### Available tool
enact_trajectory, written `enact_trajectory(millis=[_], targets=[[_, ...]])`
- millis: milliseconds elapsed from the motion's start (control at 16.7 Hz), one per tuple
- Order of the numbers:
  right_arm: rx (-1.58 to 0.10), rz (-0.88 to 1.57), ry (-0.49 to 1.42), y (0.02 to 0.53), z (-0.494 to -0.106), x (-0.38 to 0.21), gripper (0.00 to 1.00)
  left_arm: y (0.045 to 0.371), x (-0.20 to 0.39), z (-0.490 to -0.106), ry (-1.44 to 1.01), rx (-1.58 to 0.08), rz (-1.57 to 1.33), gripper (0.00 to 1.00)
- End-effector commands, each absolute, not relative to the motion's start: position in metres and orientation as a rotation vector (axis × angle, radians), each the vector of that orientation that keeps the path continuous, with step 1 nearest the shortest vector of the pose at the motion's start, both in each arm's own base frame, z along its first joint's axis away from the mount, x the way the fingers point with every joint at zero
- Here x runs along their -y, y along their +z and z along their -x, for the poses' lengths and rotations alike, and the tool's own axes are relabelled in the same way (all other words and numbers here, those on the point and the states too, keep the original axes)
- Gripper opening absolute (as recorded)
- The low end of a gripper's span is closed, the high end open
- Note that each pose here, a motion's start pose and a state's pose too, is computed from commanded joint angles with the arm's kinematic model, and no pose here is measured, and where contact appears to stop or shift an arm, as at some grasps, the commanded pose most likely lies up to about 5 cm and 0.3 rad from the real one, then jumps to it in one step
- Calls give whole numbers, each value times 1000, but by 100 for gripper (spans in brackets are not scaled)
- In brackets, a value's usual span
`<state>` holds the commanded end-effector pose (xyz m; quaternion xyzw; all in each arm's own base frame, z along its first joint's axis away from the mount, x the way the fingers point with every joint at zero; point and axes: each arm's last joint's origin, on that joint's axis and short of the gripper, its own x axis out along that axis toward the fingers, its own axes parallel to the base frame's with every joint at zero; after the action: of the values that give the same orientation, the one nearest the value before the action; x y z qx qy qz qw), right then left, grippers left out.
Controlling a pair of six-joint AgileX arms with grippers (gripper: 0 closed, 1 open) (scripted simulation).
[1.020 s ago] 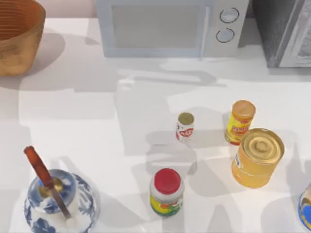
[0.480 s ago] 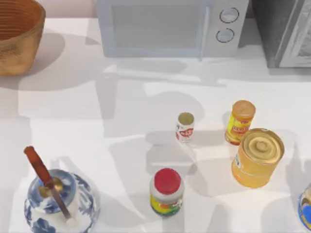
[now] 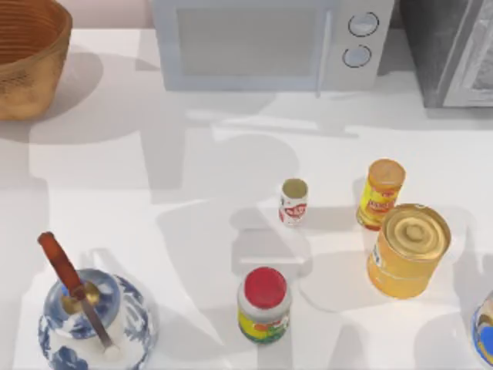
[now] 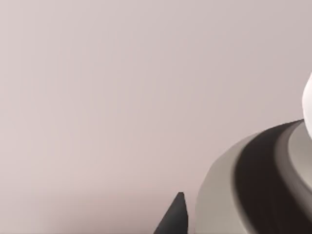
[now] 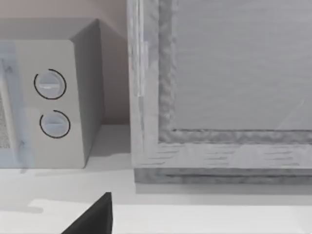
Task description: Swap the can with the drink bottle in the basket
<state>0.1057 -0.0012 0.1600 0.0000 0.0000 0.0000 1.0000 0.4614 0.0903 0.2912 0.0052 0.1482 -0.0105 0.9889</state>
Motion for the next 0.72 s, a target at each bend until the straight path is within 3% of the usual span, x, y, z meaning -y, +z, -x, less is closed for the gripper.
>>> enact_trajectory(millis=[720], targets=[[0, 0, 0, 160, -106, 1, 100, 291, -90, -461, -21, -298, -10, 98]])
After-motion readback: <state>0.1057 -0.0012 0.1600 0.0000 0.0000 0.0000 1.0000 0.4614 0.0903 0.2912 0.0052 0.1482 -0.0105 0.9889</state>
